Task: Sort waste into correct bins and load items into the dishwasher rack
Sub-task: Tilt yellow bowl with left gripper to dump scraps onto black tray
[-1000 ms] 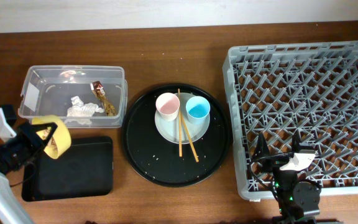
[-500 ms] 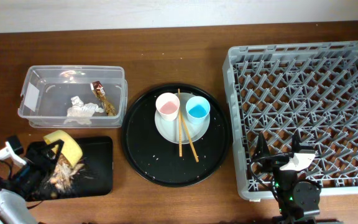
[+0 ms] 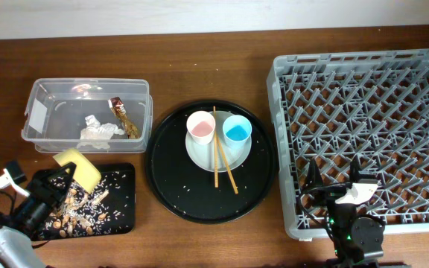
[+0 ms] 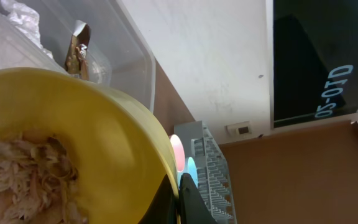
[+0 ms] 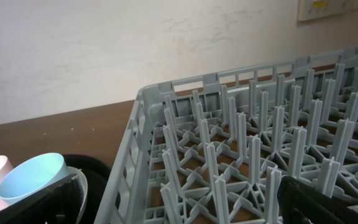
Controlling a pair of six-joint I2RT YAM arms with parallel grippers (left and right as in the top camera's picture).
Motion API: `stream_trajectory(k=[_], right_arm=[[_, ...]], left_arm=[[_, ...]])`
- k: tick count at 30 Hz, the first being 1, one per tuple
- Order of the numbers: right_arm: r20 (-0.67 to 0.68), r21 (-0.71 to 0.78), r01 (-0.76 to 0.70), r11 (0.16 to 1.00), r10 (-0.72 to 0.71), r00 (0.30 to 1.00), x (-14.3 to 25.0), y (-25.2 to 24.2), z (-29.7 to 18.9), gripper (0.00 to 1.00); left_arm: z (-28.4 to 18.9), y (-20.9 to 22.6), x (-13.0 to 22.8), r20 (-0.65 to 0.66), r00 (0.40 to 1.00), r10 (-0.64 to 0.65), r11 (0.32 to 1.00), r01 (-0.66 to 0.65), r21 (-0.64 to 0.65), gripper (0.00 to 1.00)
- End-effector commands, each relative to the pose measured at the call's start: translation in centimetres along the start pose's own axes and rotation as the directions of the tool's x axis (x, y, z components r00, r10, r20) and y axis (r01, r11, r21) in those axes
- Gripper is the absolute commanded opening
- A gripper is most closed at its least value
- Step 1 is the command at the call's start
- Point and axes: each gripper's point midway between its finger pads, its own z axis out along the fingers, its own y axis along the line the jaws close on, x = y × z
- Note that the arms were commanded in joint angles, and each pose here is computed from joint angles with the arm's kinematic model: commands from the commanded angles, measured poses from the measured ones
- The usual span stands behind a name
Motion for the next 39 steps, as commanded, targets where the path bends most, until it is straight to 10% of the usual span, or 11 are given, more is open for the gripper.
stream_trajectory(k=[1, 39], right_arm=[[-0.004, 0.011, 0.003, 1.000, -0.003, 1.000, 0.3, -0.3, 0.0, 0.98], [-0.004, 0.011, 0.003, 1.000, -0.003, 1.000, 0.3, -0.3, 0.0, 0.98]], left_arm=[[-0.1, -0.8, -0.2, 0.010, 1.000, 0.026, 0.999, -0.026, 0.044, 0.00], [-0.3, -2.4, 0.4, 0.002, 0.999, -0.055, 0.989, 0.054, 0.139, 0.01]])
